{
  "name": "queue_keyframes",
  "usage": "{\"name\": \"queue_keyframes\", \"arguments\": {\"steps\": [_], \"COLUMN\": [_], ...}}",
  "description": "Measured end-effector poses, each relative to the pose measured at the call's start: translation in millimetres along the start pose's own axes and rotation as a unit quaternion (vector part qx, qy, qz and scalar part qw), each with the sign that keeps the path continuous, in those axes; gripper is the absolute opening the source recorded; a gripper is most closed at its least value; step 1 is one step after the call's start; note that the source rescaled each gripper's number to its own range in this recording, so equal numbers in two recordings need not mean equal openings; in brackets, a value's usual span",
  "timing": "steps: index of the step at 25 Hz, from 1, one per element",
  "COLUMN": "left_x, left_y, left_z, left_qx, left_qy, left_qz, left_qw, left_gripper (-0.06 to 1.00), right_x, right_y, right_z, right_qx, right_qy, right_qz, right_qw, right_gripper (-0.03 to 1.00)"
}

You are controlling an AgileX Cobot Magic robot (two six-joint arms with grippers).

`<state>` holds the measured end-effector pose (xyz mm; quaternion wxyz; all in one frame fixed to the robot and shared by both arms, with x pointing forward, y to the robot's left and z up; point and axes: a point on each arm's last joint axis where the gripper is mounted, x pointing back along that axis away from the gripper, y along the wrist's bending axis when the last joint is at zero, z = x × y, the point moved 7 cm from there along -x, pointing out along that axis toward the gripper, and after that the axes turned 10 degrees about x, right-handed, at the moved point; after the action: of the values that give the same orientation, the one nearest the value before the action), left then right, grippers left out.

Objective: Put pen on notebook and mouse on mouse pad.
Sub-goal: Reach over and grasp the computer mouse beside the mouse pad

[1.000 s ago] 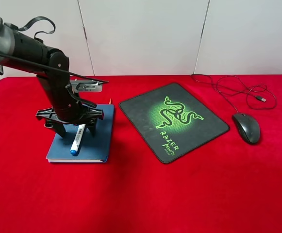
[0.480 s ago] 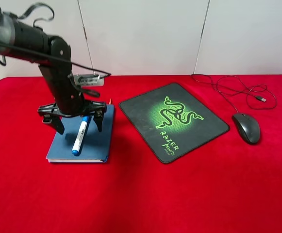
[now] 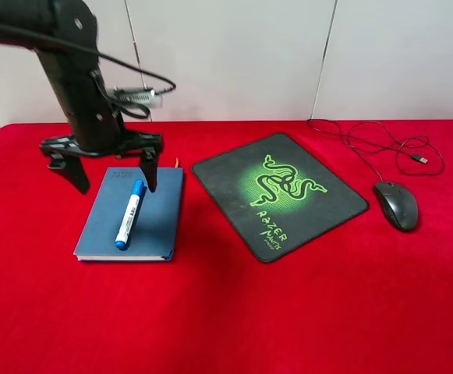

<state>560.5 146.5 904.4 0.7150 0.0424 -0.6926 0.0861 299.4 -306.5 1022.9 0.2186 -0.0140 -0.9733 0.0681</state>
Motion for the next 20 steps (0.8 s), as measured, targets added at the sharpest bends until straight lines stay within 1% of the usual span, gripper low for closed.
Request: {"name": "queue_keyframes", "arguments": {"steps": [3,9,14,17,20], "left_x": [22.4,66.3,109.3,130.7,145.5], "left_y": [4.3,17.1,25.1,35.7,51.3], "left_z": [9.4,33.8,45.2,63.3,87.9], "left_qx": [-0.008,-0.04,-0.053,-0.055,-0.057], "left_qy": [-0.002,-0.003,-0.066,-0.096,-0.121], "left_qz": [0.002,0.004,0.03,0.049,0.064], "left_qw": [1.0,0.999,0.996,0.993,0.989], "left_gripper": [1.0,1.0,1.0,1.0,1.0], "right_x": [0.0,0.0,0.0,0.0,0.0], "right_y": [0.0,0.0,0.1,0.1,0.1], "right_z": [0.0,0.0,0.0,0.0,0.0], "right_qx": [0.0,0.0,0.0,0.0,0.0], "right_qy": [0.0,0.0,0.0,0.0,0.0], "right_qz": [0.0,0.0,0.0,0.0,0.0], "right_qw": [1.0,1.0,1.0,1.0,1.0], "right_gripper": [1.0,1.0,1.0,1.0,1.0]}}
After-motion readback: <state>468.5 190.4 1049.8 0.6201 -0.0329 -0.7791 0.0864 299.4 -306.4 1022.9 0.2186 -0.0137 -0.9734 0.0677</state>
